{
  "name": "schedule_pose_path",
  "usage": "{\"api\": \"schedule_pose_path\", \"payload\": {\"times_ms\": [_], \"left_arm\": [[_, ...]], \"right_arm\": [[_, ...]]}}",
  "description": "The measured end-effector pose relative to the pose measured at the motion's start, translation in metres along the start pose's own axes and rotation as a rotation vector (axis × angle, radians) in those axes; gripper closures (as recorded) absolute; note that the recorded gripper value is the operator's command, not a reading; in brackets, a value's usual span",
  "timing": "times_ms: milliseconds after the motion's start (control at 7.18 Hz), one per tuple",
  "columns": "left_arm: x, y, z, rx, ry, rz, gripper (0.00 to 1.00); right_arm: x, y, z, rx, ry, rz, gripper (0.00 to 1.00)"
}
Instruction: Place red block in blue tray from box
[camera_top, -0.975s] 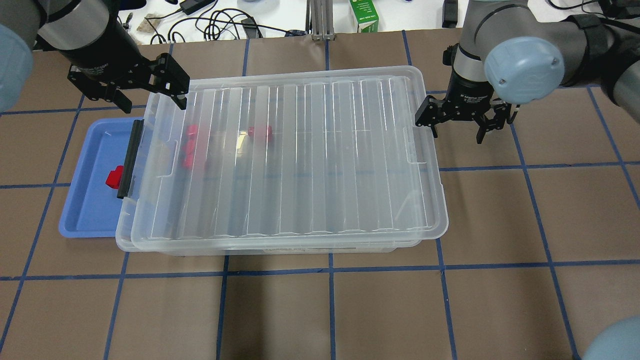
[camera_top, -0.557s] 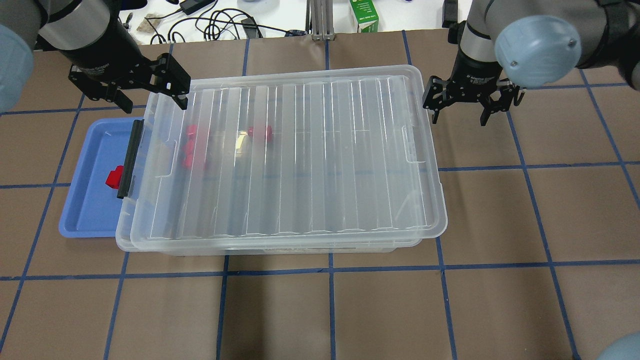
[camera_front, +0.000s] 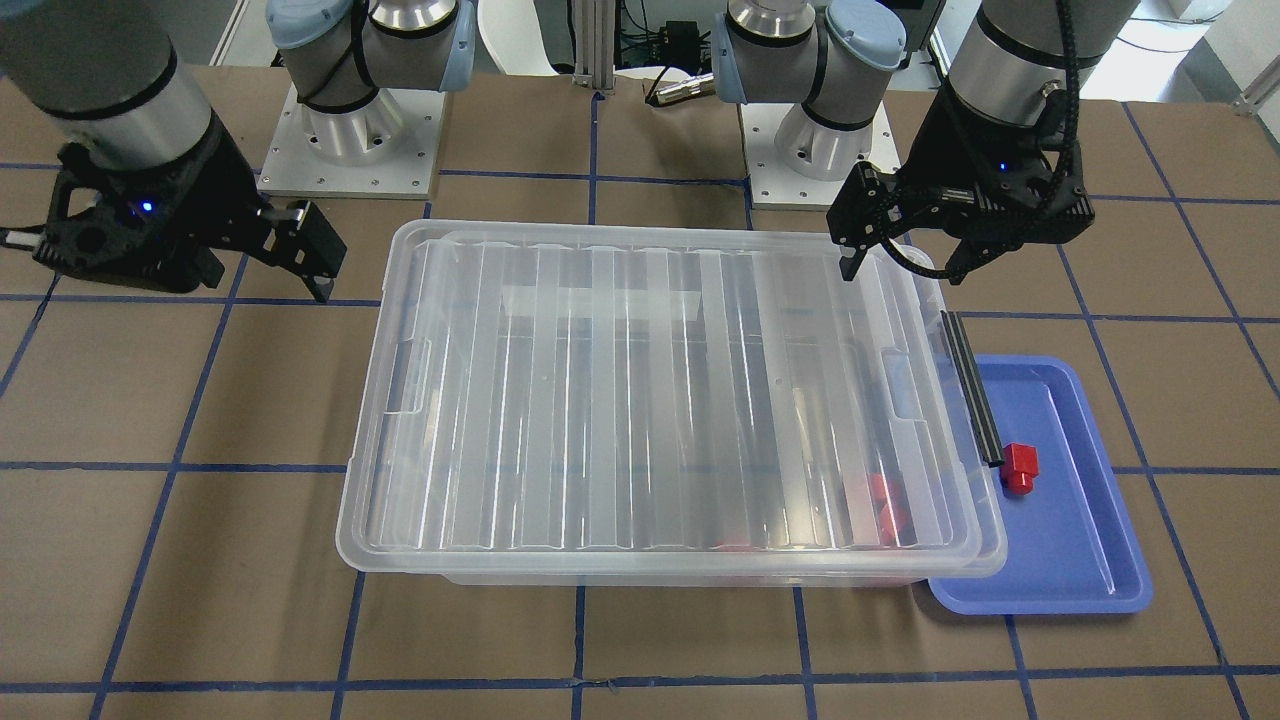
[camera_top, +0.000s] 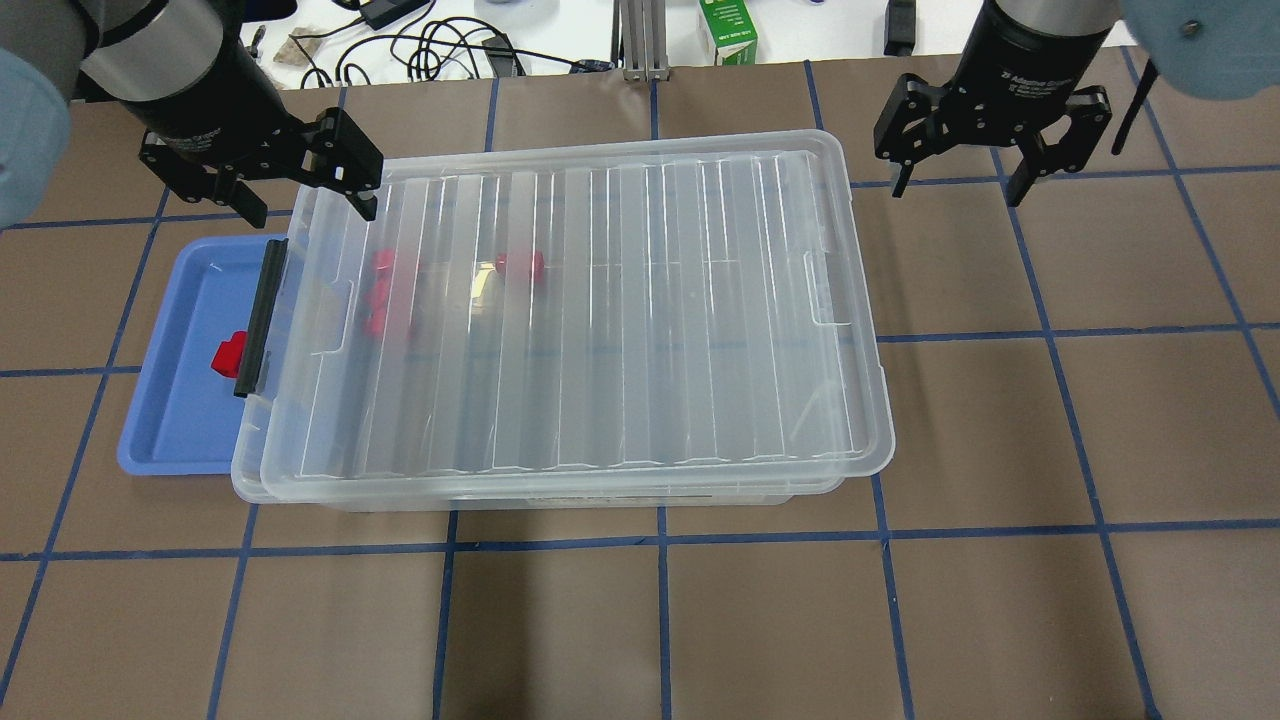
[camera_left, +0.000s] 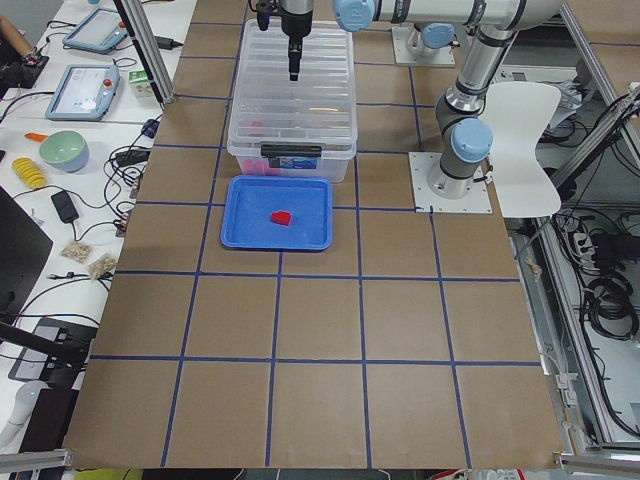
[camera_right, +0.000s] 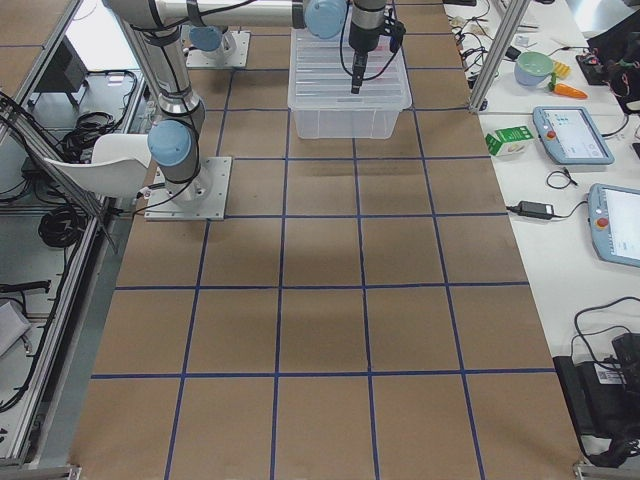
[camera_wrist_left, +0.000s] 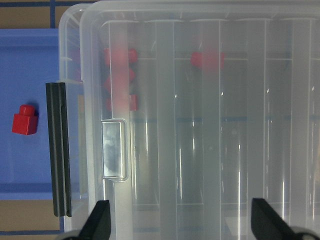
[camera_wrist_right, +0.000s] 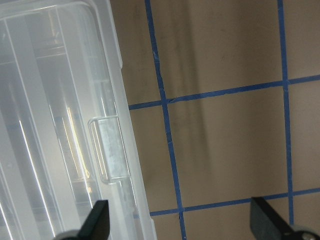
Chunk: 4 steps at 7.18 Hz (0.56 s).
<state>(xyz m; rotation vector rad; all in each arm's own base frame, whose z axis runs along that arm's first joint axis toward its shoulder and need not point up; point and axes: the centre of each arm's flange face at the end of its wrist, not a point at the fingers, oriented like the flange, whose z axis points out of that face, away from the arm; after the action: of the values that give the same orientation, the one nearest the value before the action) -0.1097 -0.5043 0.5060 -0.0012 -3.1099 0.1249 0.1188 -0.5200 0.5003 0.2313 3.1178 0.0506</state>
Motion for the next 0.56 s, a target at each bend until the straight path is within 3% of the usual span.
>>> {"api": "schedule_pose_path", "payload": {"times_ms": [557], "left_arm": [[0.001,0.000,0.000,0.000,0.000,0.003,0.00]], "right_arm": [[0.007,0.022,-0.003,-0.060,0.026,0.007,0.00]]}}
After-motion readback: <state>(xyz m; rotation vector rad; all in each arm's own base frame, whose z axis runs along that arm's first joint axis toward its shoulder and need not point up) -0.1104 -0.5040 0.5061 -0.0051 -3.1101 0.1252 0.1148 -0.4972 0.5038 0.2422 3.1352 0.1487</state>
